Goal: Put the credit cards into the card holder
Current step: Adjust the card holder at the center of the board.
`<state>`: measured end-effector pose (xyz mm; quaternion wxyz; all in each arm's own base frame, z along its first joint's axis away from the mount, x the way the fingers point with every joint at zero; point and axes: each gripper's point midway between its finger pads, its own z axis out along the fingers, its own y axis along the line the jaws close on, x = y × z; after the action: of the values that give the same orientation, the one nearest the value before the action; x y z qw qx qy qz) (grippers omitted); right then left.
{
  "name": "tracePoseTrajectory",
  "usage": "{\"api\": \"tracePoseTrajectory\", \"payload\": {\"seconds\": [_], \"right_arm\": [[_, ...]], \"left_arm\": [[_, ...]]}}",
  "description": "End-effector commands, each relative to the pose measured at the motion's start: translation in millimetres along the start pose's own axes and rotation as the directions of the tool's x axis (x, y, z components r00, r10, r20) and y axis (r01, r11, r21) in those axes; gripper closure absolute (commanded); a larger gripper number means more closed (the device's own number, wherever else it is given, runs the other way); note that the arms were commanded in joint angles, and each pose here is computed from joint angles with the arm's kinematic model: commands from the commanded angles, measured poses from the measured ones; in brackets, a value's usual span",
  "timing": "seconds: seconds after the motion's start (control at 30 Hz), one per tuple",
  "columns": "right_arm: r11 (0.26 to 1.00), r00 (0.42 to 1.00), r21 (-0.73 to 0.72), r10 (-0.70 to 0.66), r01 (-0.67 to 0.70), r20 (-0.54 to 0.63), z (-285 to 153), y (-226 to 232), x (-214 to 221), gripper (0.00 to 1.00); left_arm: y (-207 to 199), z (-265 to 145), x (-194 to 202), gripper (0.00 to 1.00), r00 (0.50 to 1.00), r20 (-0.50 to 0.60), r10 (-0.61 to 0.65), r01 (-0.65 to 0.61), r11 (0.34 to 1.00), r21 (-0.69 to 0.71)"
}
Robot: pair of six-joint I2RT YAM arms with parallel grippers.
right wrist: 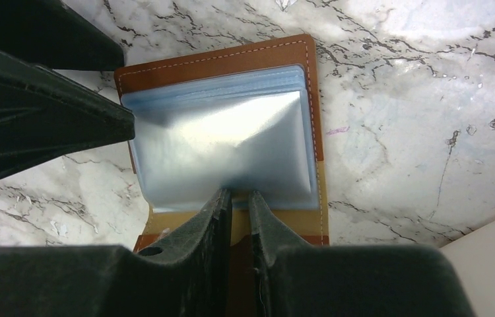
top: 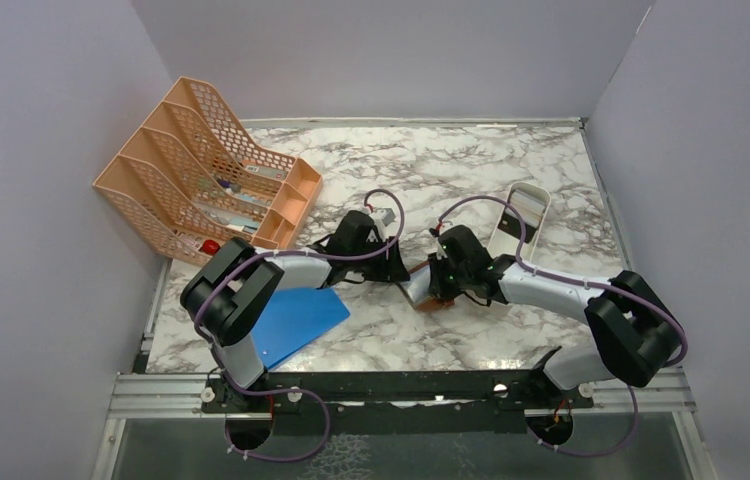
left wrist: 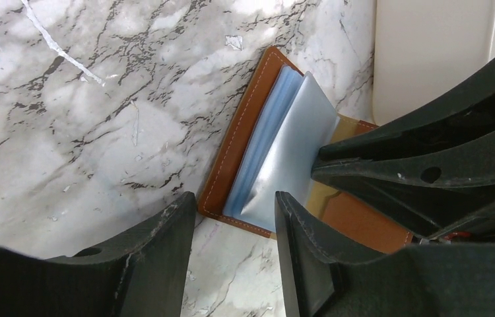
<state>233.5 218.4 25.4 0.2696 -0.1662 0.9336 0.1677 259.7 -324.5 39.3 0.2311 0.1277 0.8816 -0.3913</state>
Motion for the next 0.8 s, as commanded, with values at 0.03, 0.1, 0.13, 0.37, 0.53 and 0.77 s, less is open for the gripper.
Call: {"api": "tracePoseTrajectory", "payload": {"seconds": [0.03,0.1,0.13,0.37,0.53,0.77], "right_arm": [[0.999,1.000,-0.038,-0.016,0.017,0.011,0,7,-1,0.79],[0.999,1.000,-0.039,-0.016,0.016,0.008,0,8,-1,0.79],[0.999,1.000,-0.040,-0.014,0.015,0.006,0,8,1,0.79],[0.999,0.999,-0.005,0.045,-0.045,0.011,-3,1,7,0.78],[0.996,0.998,-0.074,0.051,-0.048,0.035,-22,18,-9,0.73],[0.991,0.999,-0.128,0.037,-0.034,0.027,-40,30,-17,0.72]], "left_arm": [[12,-6,-10,0.48,0.999,0.017,0.030,-0.030,0.999,-0.042],[19,-9,-14,0.47,0.999,0.032,0.021,-0.019,0.998,-0.065],[21,-8,-14,0.47,0.999,0.031,0.017,-0.015,0.998,-0.069],[23,4,2,0.45,0.999,-0.023,-0.025,0.025,0.999,-0.027],[19,6,3,0.45,0.999,-0.031,-0.030,0.030,1.000,0.002],[22,7,9,0.45,0.998,-0.042,-0.037,0.037,0.999,0.000]]}}
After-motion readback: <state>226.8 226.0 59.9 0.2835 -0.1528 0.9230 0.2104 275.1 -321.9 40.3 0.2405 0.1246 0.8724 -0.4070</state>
